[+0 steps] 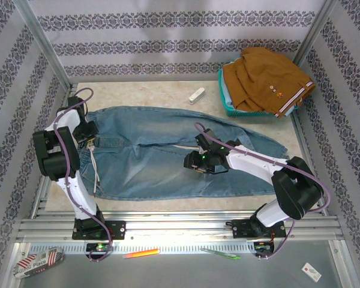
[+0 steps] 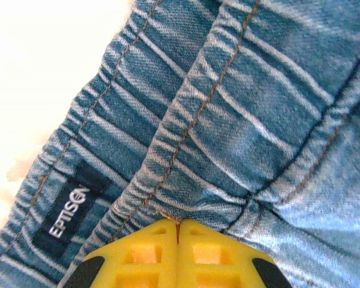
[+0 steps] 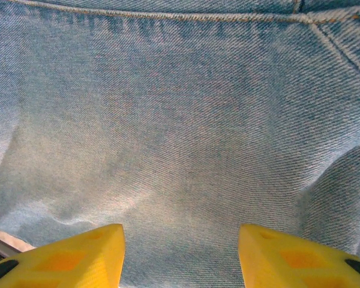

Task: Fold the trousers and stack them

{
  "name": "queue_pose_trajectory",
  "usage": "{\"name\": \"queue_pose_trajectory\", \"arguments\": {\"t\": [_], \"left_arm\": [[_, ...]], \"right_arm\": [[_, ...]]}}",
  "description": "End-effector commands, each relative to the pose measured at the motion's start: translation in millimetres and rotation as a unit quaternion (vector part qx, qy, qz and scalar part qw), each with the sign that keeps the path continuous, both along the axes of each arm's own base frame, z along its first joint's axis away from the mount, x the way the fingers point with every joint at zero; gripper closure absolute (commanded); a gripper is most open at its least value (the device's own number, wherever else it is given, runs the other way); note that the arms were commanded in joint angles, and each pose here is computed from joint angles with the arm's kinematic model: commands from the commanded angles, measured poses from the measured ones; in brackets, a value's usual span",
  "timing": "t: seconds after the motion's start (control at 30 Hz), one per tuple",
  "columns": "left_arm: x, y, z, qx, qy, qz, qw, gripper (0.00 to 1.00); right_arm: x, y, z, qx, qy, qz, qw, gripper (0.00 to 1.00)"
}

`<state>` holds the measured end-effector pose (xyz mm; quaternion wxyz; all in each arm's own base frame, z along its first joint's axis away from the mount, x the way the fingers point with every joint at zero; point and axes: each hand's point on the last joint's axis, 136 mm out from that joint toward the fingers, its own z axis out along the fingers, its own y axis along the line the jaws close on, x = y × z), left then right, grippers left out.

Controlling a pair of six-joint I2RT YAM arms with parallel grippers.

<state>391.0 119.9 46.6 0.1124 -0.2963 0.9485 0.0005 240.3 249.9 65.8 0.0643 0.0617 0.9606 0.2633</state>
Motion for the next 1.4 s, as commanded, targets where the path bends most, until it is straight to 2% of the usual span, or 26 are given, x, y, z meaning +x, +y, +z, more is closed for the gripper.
{"name": "queue_pose_trajectory", "arguments": {"t": [0.0, 0.13, 0.17, 0.2, 0.23, 0.3, 0.37, 0.4, 0.5, 0.57, 0.67, 0.7, 0.77, 0.83, 1.1, 1.27, 1.37], "left_arm": [[-13.9, 9.5, 28.7, 0.031, -0.013, 0.007, 0.999, 1.00], [-18.0, 18.6, 45.9, 0.062, -0.028, 0.019, 0.998, 1.00], [-17.5, 21.0, 46.2, 0.065, -0.025, 0.023, 0.997, 0.74], [-16.7, 21.8, 42.7, 0.061, -0.018, 0.024, 0.998, 0.40], [-14.6, 20.1, 37.9, 0.052, -0.012, 0.022, 0.998, 0.31], [-11.9, 19.0, 23.9, 0.040, 0.005, 0.020, 0.999, 0.25], [-10.1, 20.6, 9.5, 0.037, 0.022, 0.019, 0.999, 0.24], [-9.9, 21.1, 2.1, 0.035, 0.031, 0.018, 0.999, 0.24], [-7.6, 18.3, -15.4, 0.018, 0.047, 0.013, 0.999, 0.35], [-10.1, 18.0, -24.4, 0.013, 0.058, 0.016, 0.998, 0.46], [-13.3, 13.3, -30.4, 0.003, 0.055, 0.017, 0.998, 0.69], [-13.3, 12.6, -29.2, 0.003, 0.049, 0.017, 0.999, 0.78], [-15.8, 12.8, -23.7, 0.007, 0.043, 0.018, 0.999, 0.86], [-17.4, 13.5, -13.1, 0.013, 0.039, 0.015, 0.999, 0.99], [-26.5, 14.4, 36.2, 0.033, 0.007, 0.026, 0.999, 1.00], [-36.4, 29.4, 65.4, 0.084, -0.002, 0.036, 0.996, 1.00], [-42.4, 51.7, 83.6, 0.116, -0.005, 0.057, 0.992, 1.00]], "right_arm": [[3.1, 0.2, 6.2, 0.009, -0.010, 0.007, 1.000, 0.47], [2.0, -0.4, 7.7, 0.011, -0.012, 0.006, 1.000, 0.47], [1.5, -0.6, 7.2, 0.011, -0.013, 0.007, 1.000, 0.47], [1.6, -1.5, 7.6, 0.011, -0.014, 0.005, 1.000, 0.47], [1.1, -2.0, 6.5, 0.010, -0.014, 0.005, 1.000, 0.46], [0.6, -2.5, 5.7, 0.010, -0.013, 0.004, 1.000, 0.46], [-0.2, -3.0, 4.9, 0.010, -0.012, 0.003, 1.000, 0.46], [-0.3, -3.5, 4.6, 0.009, -0.013, 0.003, 1.000, 0.46], [-0.4, -5.6, 2.3, 0.006, -0.012, 0.000, 1.000, 0.46], [-0.7, -5.7, 1.0, 0.005, -0.010, 0.000, 1.000, 0.46], [-1.2, -5.4, 0.0, 0.006, -0.007, 0.000, 1.000, 0.46], [-0.5, -5.4, 0.9, 0.006, -0.008, -0.001, 1.000, 0.46], [-0.7, -5.0, 2.5, 0.007, -0.010, 0.000, 1.000, 0.46], [0.0, -4.8, 3.6, 0.008, -0.012, -0.001, 1.000, 0.46], [-2.8, -5.4, 5.3, 0.014, -0.013, -0.001, 1.000, 0.46], [-5.2, -9.3, 6.0, 0.011, -0.015, 0.000, 1.000, 0.46], [-5.5, -9.4, 6.4, 0.015, -0.008, -0.001, 1.000, 0.46]]}}
